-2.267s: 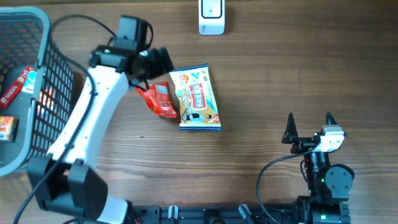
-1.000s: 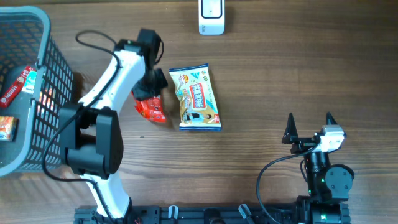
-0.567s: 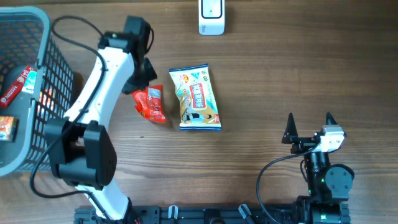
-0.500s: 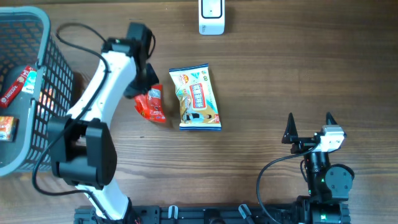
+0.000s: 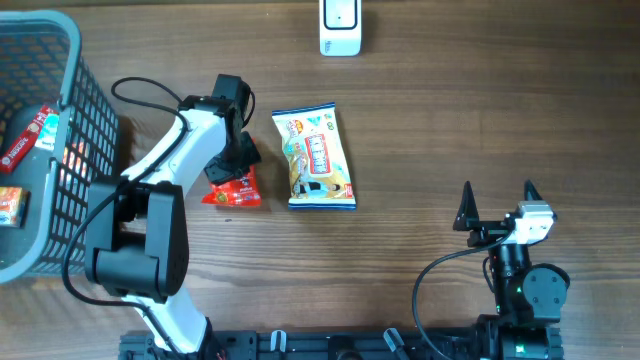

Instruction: Scan the item barcode

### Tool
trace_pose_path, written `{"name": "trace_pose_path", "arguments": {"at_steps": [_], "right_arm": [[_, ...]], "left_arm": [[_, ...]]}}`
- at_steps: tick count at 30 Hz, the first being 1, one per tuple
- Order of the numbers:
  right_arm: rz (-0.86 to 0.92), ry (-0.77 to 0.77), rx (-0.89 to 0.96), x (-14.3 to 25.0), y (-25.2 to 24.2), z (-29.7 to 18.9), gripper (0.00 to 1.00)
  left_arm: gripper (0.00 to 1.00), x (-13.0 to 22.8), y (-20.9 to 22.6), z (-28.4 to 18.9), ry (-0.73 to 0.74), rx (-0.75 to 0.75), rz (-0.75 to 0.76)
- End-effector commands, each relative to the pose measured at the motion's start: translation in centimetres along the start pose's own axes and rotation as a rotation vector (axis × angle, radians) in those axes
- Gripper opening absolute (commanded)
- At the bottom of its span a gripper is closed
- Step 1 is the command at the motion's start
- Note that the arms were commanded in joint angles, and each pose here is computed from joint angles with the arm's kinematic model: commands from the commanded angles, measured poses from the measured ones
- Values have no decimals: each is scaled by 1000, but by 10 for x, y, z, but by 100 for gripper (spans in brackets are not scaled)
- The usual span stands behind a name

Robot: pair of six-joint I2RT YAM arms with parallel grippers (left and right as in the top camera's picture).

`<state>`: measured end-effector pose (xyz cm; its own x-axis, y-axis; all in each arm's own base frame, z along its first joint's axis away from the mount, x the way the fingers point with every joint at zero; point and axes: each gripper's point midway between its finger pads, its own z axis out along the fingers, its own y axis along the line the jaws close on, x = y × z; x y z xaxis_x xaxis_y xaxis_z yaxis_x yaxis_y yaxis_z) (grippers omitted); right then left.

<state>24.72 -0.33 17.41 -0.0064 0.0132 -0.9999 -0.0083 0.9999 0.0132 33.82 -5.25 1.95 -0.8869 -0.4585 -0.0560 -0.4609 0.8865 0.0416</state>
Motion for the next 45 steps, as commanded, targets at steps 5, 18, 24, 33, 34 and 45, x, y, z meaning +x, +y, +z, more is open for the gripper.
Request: {"name": "trace_pose_path", "arguments": {"at_steps": [5, 18, 24, 33, 34, 45], "right_arm": [[-11, -7, -4, -1, 0, 0, 100], [-11, -7, -4, -1, 0, 0, 100], [-10, -7, -4, -1, 0, 0, 100], [-11, -7, -4, -1, 0, 0, 100], [-11, -7, -4, -1, 0, 0, 100], [-11, -7, -4, -1, 0, 0, 100]], "left_arm": [[4, -32, 6, -40, -43, -21, -55], [4, -37, 41, -75, -49, -186, -59], [4, -16, 54, -27, -4, -221, -63], [4, -28, 89, 1, -68, -282, -132], [4, -31, 89, 2, -72, -271, -145], [4, -12, 23, 9, 72, 67, -137]]}}
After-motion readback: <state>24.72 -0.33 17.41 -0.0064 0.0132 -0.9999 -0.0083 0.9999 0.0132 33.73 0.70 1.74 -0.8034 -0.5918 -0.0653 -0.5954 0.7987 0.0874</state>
